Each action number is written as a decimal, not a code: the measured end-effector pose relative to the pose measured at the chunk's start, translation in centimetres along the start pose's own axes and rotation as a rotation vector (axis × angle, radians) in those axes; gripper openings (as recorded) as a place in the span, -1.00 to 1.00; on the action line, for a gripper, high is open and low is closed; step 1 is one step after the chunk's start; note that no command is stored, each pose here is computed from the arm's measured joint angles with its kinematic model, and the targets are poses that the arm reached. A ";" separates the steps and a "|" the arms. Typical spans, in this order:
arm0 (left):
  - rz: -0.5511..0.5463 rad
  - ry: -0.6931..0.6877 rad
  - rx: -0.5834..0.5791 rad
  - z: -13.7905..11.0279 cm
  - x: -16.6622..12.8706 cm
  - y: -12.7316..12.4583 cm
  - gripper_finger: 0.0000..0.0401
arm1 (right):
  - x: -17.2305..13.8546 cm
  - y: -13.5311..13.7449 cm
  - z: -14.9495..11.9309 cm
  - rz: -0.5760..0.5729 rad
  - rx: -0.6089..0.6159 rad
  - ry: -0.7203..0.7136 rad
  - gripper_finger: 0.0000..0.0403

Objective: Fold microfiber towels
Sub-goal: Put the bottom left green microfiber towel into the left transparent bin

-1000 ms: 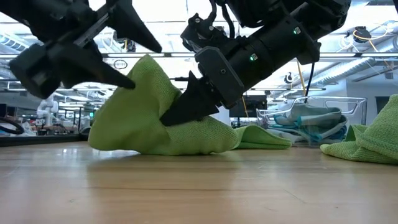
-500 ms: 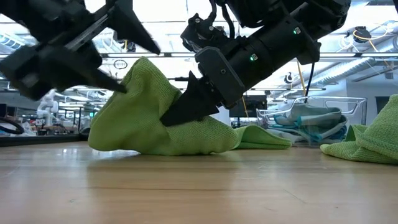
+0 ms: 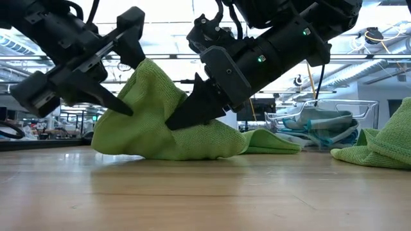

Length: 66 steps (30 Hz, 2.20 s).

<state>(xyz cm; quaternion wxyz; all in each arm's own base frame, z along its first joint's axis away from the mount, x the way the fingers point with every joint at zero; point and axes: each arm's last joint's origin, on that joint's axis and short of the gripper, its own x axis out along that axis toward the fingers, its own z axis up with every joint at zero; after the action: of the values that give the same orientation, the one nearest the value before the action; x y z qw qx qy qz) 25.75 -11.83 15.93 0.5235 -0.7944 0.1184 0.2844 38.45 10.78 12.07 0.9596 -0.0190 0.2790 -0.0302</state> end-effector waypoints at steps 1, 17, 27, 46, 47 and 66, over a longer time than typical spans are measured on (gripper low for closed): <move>0.004 0.001 0.004 0.0 0.0 0.0 0.25 | 0.0 0.0 0.0 0.000 0.000 0.000 -0.98; 0.014 -0.055 0.237 0.5 0.0 0.3 -0.96 | -0.7 0.0 0.8 0.032 0.093 -0.010 -0.69; -0.039 0.008 0.433 0.3 -2.4 -1.7 -0.98 | -8.1 -1.6 5.5 0.060 0.194 0.045 -0.10; -0.215 0.206 0.952 3.8 -10.6 -13.4 -1.00 | -19.1 -4.6 9.2 0.133 0.312 0.002 0.01; -0.201 0.225 0.985 4.2 -11.0 -14.3 -1.00 | -19.3 -4.7 9.3 0.133 0.331 -0.001 0.01; -0.044 0.368 1.652 13.0 -13.8 -29.9 -1.00 | -19.4 -5.7 9.3 -0.174 0.742 -0.130 0.01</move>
<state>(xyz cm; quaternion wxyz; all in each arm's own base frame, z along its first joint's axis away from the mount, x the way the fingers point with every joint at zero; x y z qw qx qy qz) 24.84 11.04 42.94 0.9137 -0.1925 0.3560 -0.0375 26.84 6.60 30.60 0.9108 0.3040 0.1849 -0.2091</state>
